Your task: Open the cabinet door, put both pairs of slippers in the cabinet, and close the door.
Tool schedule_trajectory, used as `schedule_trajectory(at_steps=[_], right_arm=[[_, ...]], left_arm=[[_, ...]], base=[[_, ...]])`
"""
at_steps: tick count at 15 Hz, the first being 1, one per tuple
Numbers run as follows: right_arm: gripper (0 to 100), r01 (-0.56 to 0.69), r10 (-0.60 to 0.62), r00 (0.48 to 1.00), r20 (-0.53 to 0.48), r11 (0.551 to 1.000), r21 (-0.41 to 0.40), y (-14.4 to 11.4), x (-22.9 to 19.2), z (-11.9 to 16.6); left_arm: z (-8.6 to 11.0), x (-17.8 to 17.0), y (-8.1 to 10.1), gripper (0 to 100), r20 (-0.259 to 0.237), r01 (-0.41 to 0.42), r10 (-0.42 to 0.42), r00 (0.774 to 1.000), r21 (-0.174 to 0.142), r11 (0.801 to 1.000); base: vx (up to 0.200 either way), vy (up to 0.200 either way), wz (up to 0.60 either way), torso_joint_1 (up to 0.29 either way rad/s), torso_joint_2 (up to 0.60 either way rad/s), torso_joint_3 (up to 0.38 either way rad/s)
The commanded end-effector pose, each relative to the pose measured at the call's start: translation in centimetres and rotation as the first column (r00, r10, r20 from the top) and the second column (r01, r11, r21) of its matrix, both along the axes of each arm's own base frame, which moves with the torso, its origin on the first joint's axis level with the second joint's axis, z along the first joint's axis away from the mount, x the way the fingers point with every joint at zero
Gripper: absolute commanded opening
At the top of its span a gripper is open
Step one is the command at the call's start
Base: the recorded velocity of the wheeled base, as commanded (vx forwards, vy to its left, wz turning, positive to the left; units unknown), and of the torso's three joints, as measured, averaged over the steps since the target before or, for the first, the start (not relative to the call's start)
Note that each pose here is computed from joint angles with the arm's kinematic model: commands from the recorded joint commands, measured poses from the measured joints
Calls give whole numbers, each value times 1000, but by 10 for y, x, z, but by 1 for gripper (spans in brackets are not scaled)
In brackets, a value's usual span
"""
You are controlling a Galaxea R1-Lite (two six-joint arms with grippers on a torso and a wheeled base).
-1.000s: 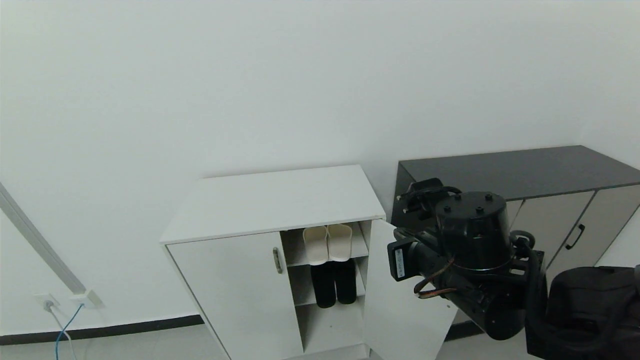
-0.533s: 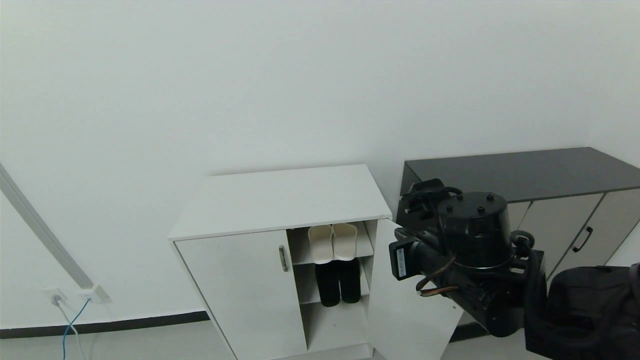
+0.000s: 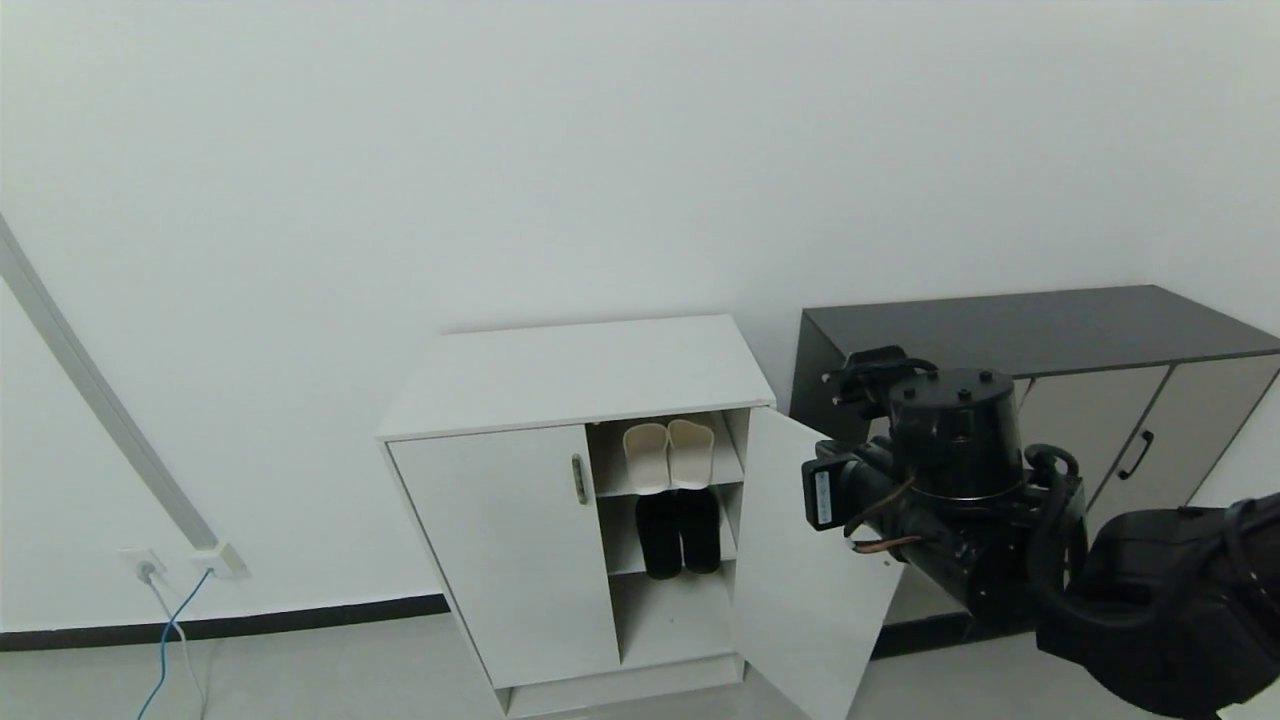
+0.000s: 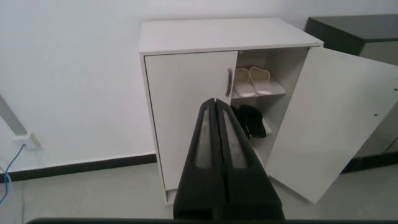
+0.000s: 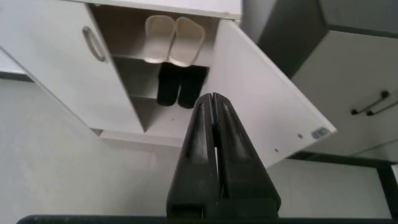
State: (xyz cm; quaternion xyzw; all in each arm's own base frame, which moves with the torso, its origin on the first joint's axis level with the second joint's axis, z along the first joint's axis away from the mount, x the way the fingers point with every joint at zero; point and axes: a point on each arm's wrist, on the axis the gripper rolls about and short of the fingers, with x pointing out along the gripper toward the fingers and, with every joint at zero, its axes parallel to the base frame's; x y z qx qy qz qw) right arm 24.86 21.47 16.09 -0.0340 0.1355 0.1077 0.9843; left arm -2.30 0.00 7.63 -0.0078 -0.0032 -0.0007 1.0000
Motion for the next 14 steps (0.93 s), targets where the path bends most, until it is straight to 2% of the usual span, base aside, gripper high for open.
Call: schedule_trajectory(at_steps=[1,7,14], right_arm=[[0,46,-46,999,-19,999,-7,-10,24,-8],[0,207,-207,975,-81,978,0,-61,116,-48],[0,284,-278,950,-143,959,22,-99,167,-89]], left_arm=[[0,0,0,0,-2,-1,1,1000,-1,1000],[0,0,0,0,-2,0,0,1000,-1,1000],[0,0,0,0,-2,2,-2,1000,-3,1000]], base=[[0,0,0,0,0,0],[0,0,0,0,0,0],[0,0,0,0,0,0]])
